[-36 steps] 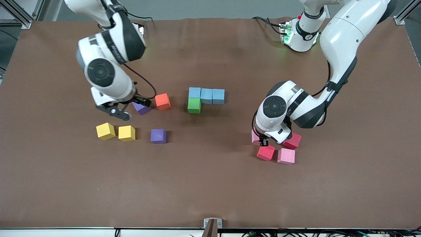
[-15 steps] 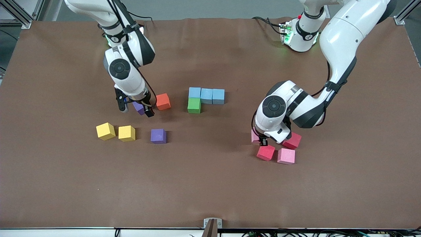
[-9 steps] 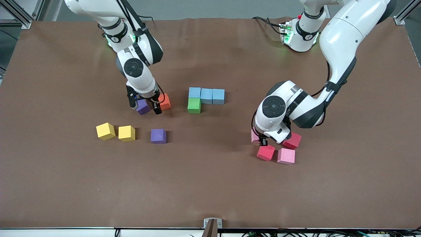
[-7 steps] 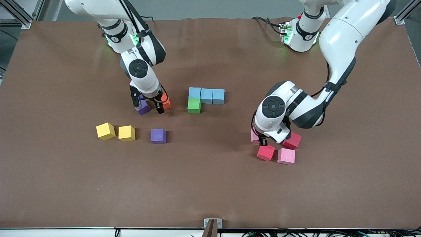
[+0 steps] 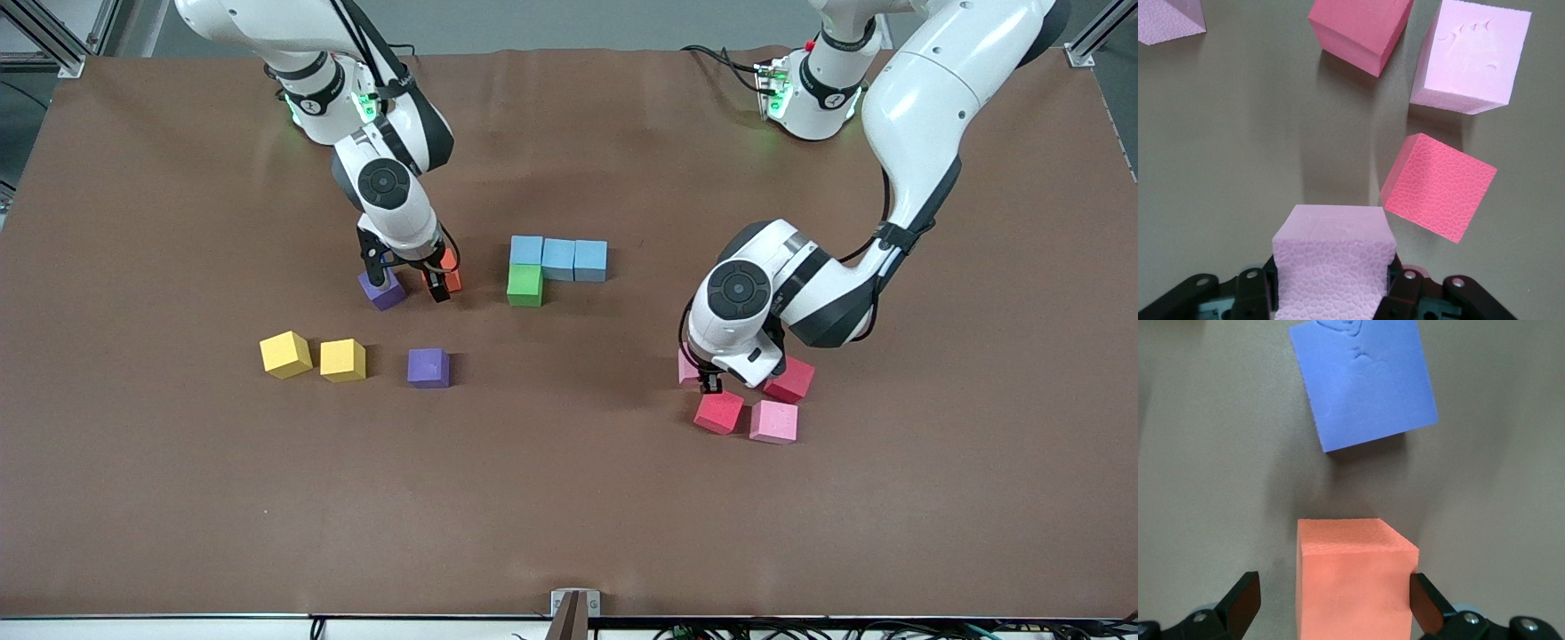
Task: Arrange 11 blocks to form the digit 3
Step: 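Lower and grasp the orange cube with the right gripper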
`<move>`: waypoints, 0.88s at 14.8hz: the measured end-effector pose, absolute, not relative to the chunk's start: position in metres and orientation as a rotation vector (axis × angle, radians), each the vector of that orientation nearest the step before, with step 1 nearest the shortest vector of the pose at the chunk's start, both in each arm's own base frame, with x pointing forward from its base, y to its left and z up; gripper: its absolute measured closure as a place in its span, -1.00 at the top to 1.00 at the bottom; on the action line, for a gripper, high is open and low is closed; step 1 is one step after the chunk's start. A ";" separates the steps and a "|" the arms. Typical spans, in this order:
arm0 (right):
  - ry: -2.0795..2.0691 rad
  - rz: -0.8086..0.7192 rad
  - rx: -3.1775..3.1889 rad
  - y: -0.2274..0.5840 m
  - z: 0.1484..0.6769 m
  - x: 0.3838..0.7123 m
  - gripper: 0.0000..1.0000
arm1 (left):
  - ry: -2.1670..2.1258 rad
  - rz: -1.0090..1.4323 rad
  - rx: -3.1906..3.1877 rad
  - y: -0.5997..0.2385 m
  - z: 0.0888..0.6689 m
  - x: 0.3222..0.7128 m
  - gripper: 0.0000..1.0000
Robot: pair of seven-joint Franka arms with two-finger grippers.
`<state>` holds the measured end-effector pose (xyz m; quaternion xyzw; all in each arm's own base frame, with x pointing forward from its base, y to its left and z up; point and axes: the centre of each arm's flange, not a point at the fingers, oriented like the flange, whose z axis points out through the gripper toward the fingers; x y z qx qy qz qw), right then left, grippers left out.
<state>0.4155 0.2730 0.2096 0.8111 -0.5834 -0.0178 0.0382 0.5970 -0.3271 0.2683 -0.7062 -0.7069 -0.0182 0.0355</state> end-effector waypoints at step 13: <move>-1.758 -0.087 2.445 0.271 0.217 0.410 1.00 | -2.169 -0.050 -2.168 -0.327 0.265 0.596 0.11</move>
